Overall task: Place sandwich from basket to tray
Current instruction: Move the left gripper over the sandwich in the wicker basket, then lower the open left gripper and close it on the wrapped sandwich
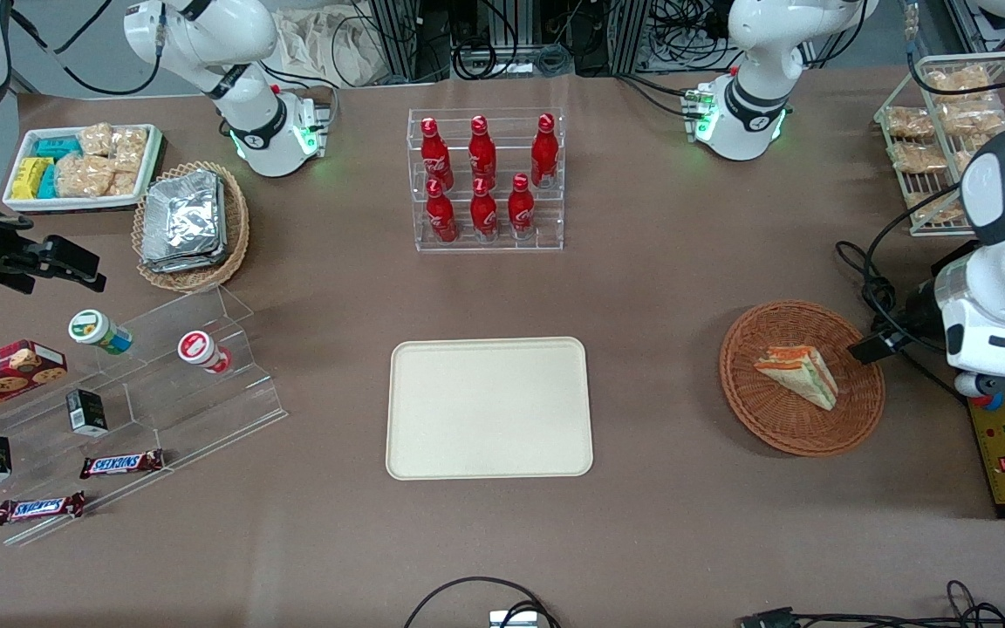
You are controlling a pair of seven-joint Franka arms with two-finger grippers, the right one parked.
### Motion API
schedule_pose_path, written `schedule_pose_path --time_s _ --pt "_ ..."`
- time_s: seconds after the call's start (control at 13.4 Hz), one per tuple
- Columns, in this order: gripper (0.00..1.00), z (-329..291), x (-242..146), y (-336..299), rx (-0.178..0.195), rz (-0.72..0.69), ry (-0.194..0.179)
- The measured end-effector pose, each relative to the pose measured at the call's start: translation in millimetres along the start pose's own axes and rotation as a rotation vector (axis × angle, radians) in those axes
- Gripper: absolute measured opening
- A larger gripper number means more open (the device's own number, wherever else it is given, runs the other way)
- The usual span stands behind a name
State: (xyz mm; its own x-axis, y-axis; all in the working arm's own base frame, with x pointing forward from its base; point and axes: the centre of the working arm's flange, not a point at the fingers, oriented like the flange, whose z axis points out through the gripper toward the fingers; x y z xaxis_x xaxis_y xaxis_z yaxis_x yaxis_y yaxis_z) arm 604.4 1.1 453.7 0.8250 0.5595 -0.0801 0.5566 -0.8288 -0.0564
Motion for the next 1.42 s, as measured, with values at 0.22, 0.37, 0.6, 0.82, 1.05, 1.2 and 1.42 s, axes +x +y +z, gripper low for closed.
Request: schedule_pose_path --time_s 0.22,0.37,0.6,0.82,1.05,1.2,1.42 --pt "1.0 39 -2 -10 0.02 -0.144 -0.029" --pt "1.0 55 -5 -13 0.028 -0.184 -0.039" --pt "1.0 69 -7 -13 0.036 -0.242 -0.05" --pt "1.0 90 2 -8 0.015 -0.31 -0.045" --pt "1.0 112 6 -4 0.017 -0.331 -0.066" --pt "1.0 123 7 -2 0.023 -0.329 -0.081" --pt "1.0 135 9 0 0.02 -0.328 -0.089"
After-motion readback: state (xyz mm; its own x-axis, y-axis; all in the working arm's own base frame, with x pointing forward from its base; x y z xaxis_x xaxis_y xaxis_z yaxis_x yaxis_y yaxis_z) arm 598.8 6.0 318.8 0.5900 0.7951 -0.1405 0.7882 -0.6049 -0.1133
